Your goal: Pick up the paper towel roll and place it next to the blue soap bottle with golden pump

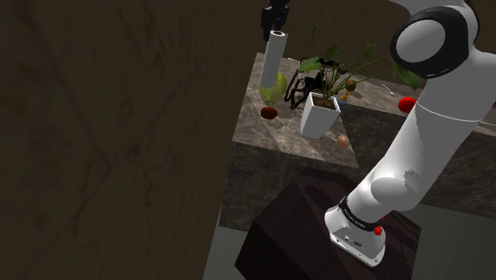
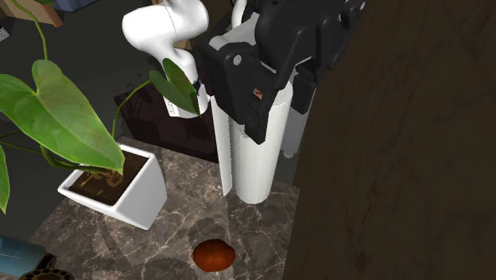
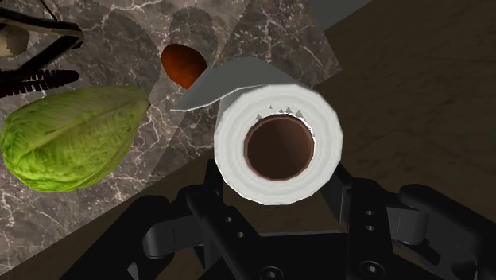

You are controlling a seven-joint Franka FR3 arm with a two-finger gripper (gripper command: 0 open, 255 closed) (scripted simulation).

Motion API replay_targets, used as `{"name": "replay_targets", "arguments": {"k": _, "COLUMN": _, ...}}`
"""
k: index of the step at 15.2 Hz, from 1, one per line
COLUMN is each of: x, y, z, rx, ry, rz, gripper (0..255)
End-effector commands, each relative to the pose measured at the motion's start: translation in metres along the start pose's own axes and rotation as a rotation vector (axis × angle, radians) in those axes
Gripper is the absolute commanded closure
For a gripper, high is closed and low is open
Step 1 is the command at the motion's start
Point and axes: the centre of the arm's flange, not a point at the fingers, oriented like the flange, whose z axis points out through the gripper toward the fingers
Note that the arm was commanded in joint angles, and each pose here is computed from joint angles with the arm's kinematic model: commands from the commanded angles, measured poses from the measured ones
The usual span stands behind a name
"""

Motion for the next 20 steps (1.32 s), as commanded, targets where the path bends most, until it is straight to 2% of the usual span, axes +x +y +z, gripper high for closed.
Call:
{"name": "replay_targets", "arguments": {"k": 1, "x": 0.001, "y": 0.001, "z": -0.012, "rx": 0.000, "ry": 0.000, "rz": 0.000, "gripper": 255}}
{"name": "replay_targets", "arguments": {"k": 10, "x": 0.001, "y": 0.002, "z": -0.058, "rx": 0.000, "ry": 0.000, "rz": 0.000, "gripper": 255}}
{"name": "replay_targets", "arguments": {"k": 20, "x": -0.093, "y": 0.095, "z": -0.055, "rx": 0.000, "ry": 0.000, "rz": 0.000, "gripper": 255}}
